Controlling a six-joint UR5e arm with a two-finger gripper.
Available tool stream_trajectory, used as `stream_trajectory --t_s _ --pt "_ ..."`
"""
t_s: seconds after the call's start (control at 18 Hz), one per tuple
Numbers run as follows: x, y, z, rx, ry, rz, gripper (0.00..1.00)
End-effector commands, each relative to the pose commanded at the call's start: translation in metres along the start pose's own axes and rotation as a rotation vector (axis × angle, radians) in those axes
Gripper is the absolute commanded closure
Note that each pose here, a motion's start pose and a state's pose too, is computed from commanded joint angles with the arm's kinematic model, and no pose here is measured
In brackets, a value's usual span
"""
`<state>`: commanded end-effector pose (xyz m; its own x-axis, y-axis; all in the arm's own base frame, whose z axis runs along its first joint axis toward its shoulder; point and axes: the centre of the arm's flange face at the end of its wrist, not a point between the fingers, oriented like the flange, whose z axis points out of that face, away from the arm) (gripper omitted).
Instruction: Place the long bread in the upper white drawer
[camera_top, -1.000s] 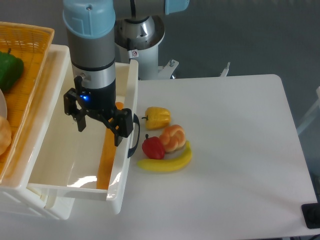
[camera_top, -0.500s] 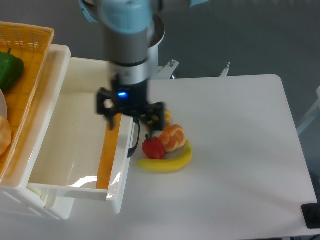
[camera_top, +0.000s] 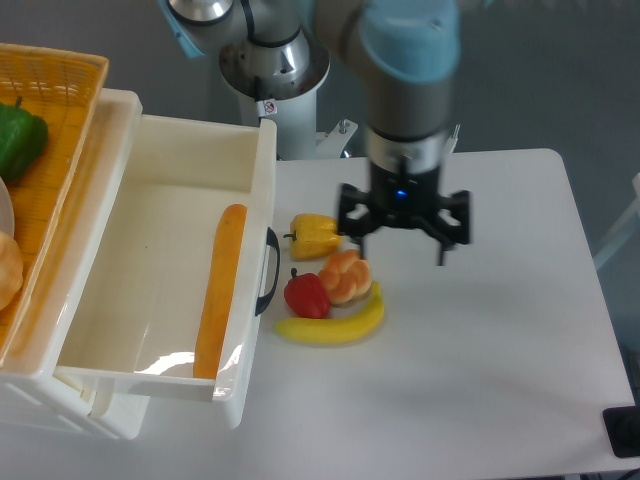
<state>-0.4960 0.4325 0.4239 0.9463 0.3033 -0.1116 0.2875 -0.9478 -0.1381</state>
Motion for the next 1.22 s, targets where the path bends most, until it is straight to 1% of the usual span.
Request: stream_trajectory --t_s 0.11,0.17,0.33,0.56,0.78,0.94,1.06,1.22 --pt "-0.016 0.004 0.022 -0.021 0.009 -0.014 0.0" --pt "-0.023 0.007 0.03 -0.028 0.014 -0.003 0.0" --pt "-0.036 0.016 0.052 -0.053 0.04 0.113 0.0" --pt "-0.05 0.026 0.085 -0.08 0.087 0.294 0.0" --pt "-0.056 0.022 0.123 -0.097 0.127 0.399 0.0" --pt "-0.061 0.025 0.136 -0.1 0.147 0.496 0.0" --pt "-0.065 0.029 0.139 -0.102 0.152 0.524 0.0" --pt "-0.065 0.03 0.141 -0.113 0.15 0.525 0.0"
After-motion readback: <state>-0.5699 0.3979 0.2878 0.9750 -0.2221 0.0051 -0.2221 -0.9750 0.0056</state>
